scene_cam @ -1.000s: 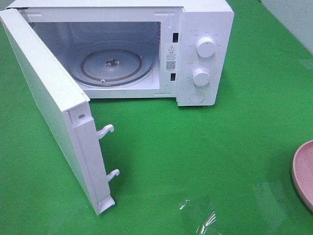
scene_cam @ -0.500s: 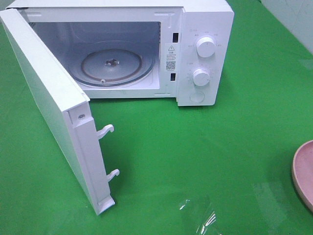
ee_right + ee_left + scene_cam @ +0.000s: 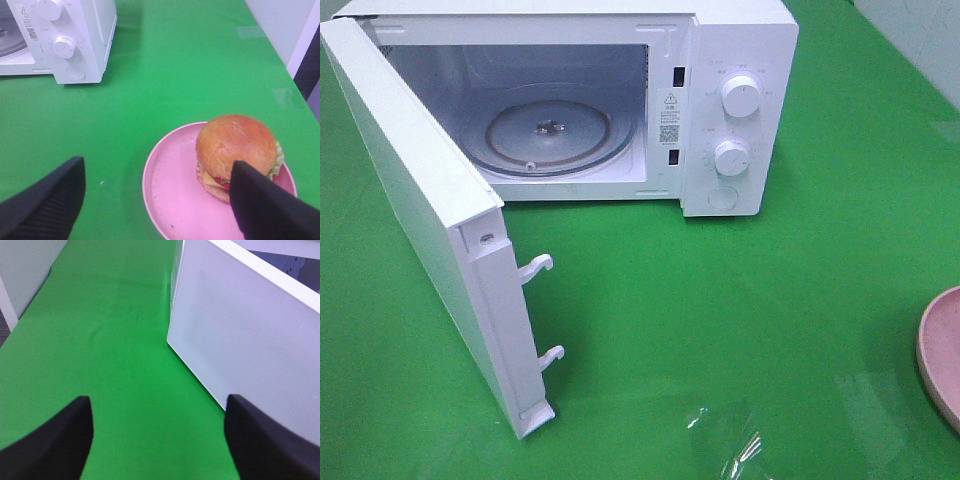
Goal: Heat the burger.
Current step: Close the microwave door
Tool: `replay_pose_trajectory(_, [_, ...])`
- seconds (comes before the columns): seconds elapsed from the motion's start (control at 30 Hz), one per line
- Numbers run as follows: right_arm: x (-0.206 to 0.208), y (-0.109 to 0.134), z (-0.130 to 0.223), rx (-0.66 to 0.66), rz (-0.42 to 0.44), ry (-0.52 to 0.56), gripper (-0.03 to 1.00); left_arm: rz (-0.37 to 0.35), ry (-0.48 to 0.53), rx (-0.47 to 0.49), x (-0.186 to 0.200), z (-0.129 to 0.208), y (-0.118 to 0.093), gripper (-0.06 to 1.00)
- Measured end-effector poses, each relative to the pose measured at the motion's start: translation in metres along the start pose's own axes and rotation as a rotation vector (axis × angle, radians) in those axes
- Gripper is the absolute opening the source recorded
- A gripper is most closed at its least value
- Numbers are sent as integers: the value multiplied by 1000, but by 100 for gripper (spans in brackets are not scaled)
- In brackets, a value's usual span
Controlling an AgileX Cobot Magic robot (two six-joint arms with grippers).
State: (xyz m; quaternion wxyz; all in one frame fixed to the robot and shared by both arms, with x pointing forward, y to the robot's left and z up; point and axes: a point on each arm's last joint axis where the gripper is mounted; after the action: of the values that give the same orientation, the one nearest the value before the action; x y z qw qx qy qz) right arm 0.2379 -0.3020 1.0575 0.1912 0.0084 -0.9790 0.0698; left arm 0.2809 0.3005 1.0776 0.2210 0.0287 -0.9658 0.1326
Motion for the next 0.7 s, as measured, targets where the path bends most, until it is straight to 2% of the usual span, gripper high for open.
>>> replay_pose_trajectory(0.03, [0,0,0,0,0,0,77,0,0,0,0,0,0,65])
replay_pose_trajectory(0.07, [0,0,0,0,0,0,77,-3,-1,-2,-8,-5,-1,56])
replay_pose_trajectory(0.17, [0,0,0,0,0,0,77,-6,-1,-4,-11,-7,-1,50])
replay_pose_trajectory(0.23, [0,0,0,0,0,0,77,-4,-14,-4,-25,-17,-3,25])
replay_pose_trajectory(0.27, [0,0,0,0,0,0,77,-4,-14,-4,-25,-17,-3,25])
replay_pose_trajectory(0.3, [0,0,0,0,0,0,77,-4,-17,-4,-32,-20,-4,12])
replay_pose_trajectory(0.33, [0,0,0,0,0,0,77,-4,-17,-4,-32,-20,-4,12])
replay_pose_trajectory(0.37, [0,0,0,0,0,0,77,-4,-19,-3,-39,-24,-5,2])
replay_pose_trajectory(0.5, [0,0,0,0,0,0,77,2,-43,-3,-48,-30,-6,0])
replay_pose_trajectory(0.7, [0,0,0,0,0,0,77,24,-149,-8,-78,-31,-5,0])
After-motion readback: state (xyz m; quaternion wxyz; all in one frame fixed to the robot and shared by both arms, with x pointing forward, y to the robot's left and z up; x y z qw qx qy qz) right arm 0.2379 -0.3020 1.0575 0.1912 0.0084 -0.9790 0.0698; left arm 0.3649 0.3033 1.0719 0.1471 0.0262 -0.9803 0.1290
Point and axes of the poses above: a point on each arm's last joint axis where the gripper is mounted, x pointing back along that axis away from the gripper, y along the wrist's bending axis when the last joint is at zero, z = x × y, and after that the axes turned 11 degrees about x, right-handed
